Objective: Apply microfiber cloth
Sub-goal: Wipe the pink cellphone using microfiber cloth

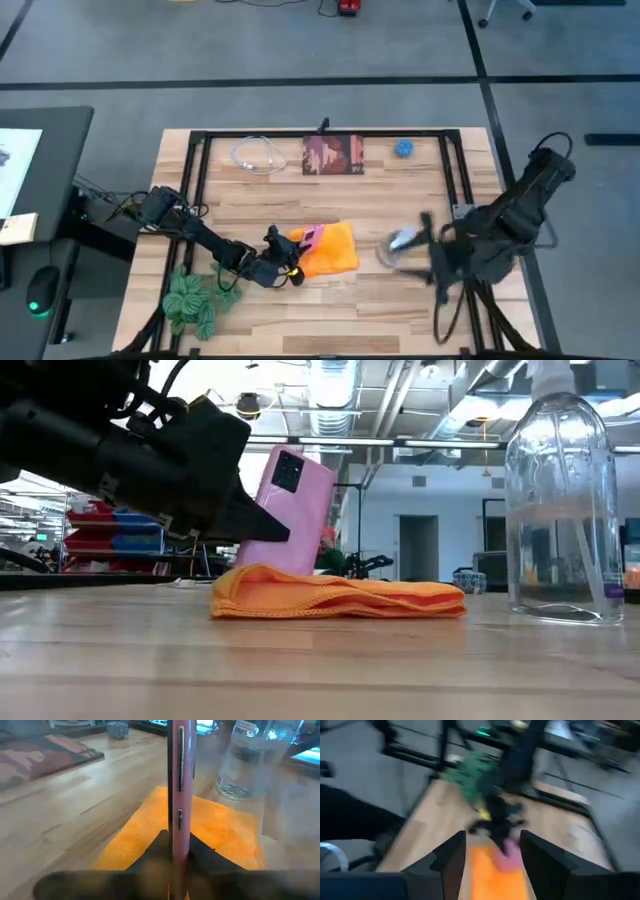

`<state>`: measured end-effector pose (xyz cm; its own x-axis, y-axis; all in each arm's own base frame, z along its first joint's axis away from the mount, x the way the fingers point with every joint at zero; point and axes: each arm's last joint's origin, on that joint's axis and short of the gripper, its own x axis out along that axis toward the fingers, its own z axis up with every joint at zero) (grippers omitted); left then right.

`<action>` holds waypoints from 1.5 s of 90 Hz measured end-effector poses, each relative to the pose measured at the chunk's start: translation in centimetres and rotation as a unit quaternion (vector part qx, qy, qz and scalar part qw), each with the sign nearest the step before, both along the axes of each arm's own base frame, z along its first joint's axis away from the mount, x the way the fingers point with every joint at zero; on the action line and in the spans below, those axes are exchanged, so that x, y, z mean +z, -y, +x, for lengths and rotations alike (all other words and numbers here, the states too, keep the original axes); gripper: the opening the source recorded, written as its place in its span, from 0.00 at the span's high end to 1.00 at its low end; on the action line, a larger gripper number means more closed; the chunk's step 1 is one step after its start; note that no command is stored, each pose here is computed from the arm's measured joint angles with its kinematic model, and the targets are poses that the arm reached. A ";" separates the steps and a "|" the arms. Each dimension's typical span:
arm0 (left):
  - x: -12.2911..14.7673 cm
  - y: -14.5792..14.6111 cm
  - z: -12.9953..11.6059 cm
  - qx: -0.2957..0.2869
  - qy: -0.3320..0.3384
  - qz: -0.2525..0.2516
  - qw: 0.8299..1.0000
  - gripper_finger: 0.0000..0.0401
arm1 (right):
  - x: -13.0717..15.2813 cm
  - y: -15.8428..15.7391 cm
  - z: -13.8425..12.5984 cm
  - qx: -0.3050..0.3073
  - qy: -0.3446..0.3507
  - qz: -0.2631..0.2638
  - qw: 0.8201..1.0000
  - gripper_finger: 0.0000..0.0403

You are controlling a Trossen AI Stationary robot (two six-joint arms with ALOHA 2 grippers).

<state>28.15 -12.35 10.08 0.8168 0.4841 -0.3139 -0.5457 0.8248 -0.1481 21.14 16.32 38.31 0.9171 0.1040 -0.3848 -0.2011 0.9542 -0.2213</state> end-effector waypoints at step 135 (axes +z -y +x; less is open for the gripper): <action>-0.5 1.6 -1.4 0.010 -0.001 0.004 1.000 0.98 | -24.2 0.0 -4.3 -0.354 -0.144 0.071 0.922 0.84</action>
